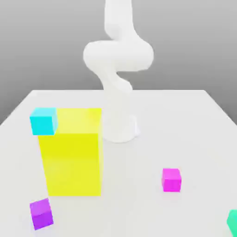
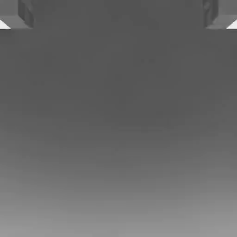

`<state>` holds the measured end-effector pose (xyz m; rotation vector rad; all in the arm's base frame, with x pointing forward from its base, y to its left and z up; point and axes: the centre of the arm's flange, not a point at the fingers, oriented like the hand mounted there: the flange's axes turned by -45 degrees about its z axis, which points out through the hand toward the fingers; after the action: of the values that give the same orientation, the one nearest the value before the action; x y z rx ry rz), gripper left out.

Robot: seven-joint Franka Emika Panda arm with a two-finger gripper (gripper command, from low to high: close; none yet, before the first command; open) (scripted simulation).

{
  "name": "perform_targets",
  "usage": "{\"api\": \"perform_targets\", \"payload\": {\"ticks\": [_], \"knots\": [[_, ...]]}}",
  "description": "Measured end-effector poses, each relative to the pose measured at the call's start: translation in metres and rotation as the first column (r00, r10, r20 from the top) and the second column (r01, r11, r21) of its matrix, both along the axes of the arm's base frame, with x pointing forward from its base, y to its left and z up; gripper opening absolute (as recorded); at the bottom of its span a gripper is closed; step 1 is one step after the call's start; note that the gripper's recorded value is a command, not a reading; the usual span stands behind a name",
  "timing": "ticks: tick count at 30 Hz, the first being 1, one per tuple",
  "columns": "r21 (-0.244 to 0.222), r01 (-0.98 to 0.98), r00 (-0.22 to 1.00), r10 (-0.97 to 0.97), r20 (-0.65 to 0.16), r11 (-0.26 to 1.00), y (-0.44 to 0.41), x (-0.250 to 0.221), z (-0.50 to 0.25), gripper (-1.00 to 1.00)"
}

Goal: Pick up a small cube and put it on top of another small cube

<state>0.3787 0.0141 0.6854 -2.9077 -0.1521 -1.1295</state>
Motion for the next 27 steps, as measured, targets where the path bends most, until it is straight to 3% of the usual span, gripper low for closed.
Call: {"api": "perform_targets", "payload": {"ticks": [6,13,20,27], "knots": [[-0.065,-0.267,0.956,0.256,-0.141,0.962,0.049,0.068,-0.073,0.0],[-0.107,-0.552,0.811,0.502,-0.299,0.827,0.121,0.119,-0.174,0.0],[-0.116,-0.797,0.574,0.684,-0.45,0.592,0.207,0.132,-0.289,0.0],[-0.091,-0.943,0.311,0.746,-0.589,0.321,0.264,0.12,-0.41,0.0]]}}
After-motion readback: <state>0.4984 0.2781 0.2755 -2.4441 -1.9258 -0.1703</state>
